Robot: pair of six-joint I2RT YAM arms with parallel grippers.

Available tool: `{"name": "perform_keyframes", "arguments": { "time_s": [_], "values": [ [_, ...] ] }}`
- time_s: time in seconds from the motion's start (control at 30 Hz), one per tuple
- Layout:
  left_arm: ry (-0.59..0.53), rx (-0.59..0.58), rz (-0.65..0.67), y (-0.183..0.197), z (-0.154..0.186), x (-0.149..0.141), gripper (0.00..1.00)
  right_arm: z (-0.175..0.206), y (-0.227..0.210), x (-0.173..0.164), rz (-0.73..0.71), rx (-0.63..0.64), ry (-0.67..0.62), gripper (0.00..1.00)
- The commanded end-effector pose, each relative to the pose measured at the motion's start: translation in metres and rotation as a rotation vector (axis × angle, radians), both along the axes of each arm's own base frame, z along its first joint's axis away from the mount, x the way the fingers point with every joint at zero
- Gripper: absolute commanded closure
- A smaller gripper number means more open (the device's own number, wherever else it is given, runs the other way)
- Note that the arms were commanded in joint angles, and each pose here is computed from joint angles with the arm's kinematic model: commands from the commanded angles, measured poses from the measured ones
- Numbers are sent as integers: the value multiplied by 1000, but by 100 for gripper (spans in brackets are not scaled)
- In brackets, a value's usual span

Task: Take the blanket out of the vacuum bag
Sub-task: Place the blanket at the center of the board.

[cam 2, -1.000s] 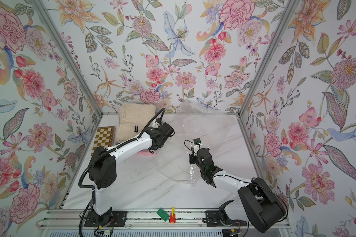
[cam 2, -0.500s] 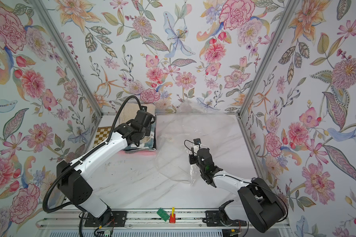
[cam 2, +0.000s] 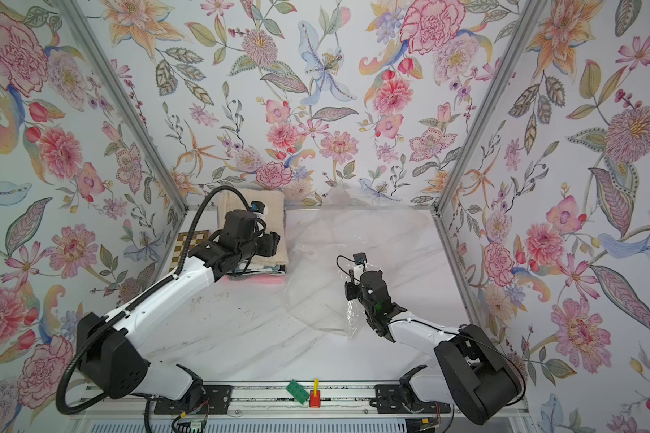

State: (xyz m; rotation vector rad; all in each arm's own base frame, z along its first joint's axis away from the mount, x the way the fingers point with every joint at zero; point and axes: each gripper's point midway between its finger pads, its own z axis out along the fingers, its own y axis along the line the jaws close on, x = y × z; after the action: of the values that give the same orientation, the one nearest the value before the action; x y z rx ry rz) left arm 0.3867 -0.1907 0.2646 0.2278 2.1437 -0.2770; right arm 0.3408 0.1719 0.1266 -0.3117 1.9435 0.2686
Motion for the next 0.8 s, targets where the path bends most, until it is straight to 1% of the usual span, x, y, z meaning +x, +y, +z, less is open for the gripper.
{"name": "perform_keyframes", "arguments": {
  "time_s": [0.0, 0.03, 0.1, 0.17, 0.27, 0.37, 0.47, 0.67, 0.77],
  "values": [
    [-115, -56, 172, 50, 36, -9, 35, 3, 4, 4, 11, 1, 6, 100],
    [-97, -74, 235, 68, 29, -13, 34, 3, 5, 4, 14, 3, 9, 100],
    [-63, -125, 284, 90, 12, -18, 32, 2, 6, 4, 17, 2, 11, 100],
    [-31, -206, 277, 99, -5, -21, 30, 2, 7, 4, 18, 1, 13, 100],
    [4, -342, 254, 103, -21, -22, 29, 1, 7, 5, 19, -1, 16, 100],
    [56, -427, 238, 104, -38, -21, 28, 0, 7, 5, 19, -3, 18, 100],
    [79, -445, 286, 115, -49, -21, 23, 0, 7, 5, 18, -5, 18, 100],
    [146, -465, 334, 122, -73, -22, 22, 0, 9, 4, 26, -1, 21, 100],
    [153, -468, 340, 123, -77, -21, 20, 0, 9, 4, 25, -3, 19, 100]
  ]
}}
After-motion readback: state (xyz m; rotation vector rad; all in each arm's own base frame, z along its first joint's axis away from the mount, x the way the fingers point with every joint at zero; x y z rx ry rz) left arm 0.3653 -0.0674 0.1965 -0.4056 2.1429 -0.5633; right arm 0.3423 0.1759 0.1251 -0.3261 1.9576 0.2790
